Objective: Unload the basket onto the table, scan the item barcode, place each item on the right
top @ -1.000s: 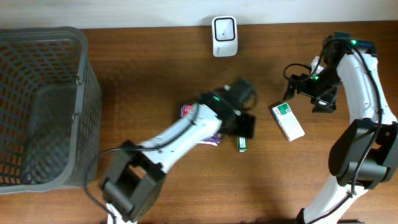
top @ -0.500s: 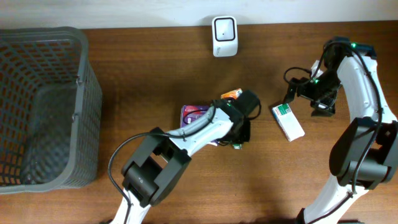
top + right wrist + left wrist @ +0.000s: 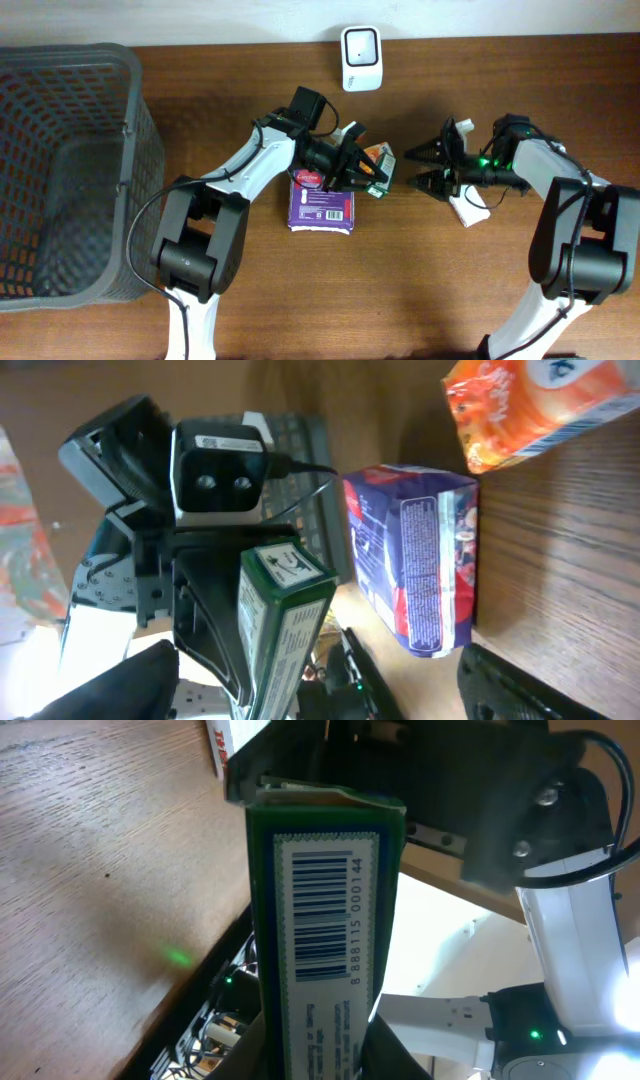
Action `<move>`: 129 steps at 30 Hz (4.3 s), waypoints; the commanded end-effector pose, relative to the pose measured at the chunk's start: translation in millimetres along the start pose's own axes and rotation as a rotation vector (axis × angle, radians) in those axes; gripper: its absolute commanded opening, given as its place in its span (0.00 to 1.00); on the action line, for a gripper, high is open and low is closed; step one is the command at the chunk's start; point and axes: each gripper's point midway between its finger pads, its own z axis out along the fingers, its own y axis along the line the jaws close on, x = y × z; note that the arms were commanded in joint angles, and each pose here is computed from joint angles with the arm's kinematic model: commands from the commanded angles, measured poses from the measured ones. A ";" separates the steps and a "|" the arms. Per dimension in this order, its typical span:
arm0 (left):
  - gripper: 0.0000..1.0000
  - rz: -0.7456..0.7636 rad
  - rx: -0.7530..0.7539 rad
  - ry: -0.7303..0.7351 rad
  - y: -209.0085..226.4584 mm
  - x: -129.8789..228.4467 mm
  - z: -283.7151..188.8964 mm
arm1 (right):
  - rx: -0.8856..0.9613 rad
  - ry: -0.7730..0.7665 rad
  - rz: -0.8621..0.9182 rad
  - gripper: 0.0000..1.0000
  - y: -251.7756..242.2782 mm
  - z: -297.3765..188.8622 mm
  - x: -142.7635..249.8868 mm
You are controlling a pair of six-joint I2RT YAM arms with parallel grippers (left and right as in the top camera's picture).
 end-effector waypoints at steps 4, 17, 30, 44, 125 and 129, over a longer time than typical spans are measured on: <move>0.20 0.039 0.024 0.026 -6.1 1.5 6.3 | 0.019 0.054 0.135 0.69 5.9 33.0 0.9; 0.37 0.035 0.006 0.011 -2.9 -1.2 6.0 | 0.065 0.049 0.158 0.38 3.8 48.4 -4.8; 0.56 -0.061 -0.265 -0.333 67.3 -57.7 -88.8 | 0.691 -0.241 0.098 0.20 -41.6 -2.6 -61.7; 0.51 -0.151 -0.755 -0.463 129.7 -48.2 -129.1 | 1.470 -0.113 -0.086 0.51 -87.6 -25.1 -5.3; 0.74 0.029 -0.984 -0.593 56.7 -18.9 -169.5 | 1.192 -1.134 0.714 0.84 -130.7 -458.1 -62.0; 0.73 0.030 -1.213 -0.696 -4.2 18.8 -232.8 | 0.966 -1.051 0.505 0.99 -58.3 -427.1 -76.4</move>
